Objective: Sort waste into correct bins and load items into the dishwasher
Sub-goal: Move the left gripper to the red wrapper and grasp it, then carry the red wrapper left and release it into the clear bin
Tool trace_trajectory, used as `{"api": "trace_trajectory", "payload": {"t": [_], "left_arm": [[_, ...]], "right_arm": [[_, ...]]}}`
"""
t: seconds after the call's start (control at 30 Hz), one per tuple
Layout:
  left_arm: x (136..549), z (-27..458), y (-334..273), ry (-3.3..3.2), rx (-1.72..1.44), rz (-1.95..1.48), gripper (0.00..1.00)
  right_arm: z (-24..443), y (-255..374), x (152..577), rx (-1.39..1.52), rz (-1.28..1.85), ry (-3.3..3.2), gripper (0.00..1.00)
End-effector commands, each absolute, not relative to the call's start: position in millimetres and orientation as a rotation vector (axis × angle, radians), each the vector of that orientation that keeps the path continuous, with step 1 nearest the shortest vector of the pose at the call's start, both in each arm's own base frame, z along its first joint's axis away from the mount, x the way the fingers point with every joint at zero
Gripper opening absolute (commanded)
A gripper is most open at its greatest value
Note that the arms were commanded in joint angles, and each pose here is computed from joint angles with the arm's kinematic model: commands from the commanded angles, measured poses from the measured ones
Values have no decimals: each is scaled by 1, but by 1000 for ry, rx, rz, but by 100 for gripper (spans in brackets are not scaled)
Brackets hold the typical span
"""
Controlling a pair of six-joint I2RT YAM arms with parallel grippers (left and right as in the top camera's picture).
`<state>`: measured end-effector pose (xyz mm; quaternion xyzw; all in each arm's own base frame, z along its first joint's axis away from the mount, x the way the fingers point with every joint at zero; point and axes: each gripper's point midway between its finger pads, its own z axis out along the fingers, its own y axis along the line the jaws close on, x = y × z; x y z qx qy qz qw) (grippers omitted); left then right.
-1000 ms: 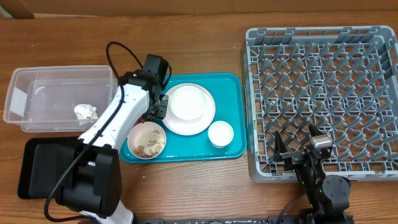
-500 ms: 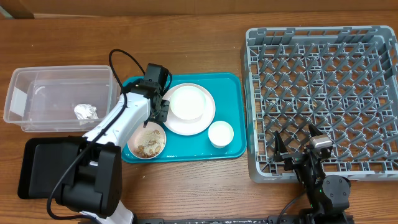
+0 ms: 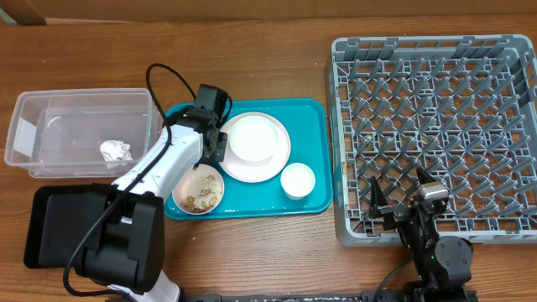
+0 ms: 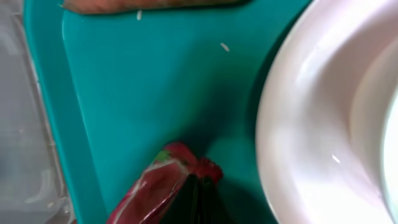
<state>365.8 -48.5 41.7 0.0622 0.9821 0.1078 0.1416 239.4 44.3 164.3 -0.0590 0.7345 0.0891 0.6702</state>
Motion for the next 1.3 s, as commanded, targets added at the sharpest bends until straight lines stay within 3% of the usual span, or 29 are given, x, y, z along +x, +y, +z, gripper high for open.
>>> {"api": "trace_trajectory", "payload": {"t": [0.0, 0.4, 0.5, 0.9, 1.27], "left_arm": [[378, 65, -41, 2773, 131, 380, 4], [435, 263, -46, 2407, -59, 230, 4], [438, 282, -30, 2363, -113, 256, 4], [401, 242, 121, 2401, -834, 419, 4], [398, 186, 181, 2458, -1045, 392, 4]], "right_arm": [[168, 46, 239, -143, 205, 1638, 100], [169, 46, 239, -143, 205, 1638, 100], [168, 46, 239, -143, 205, 1638, 100], [169, 46, 239, -143, 205, 1638, 100], [168, 46, 239, -143, 205, 1638, 100]]}}
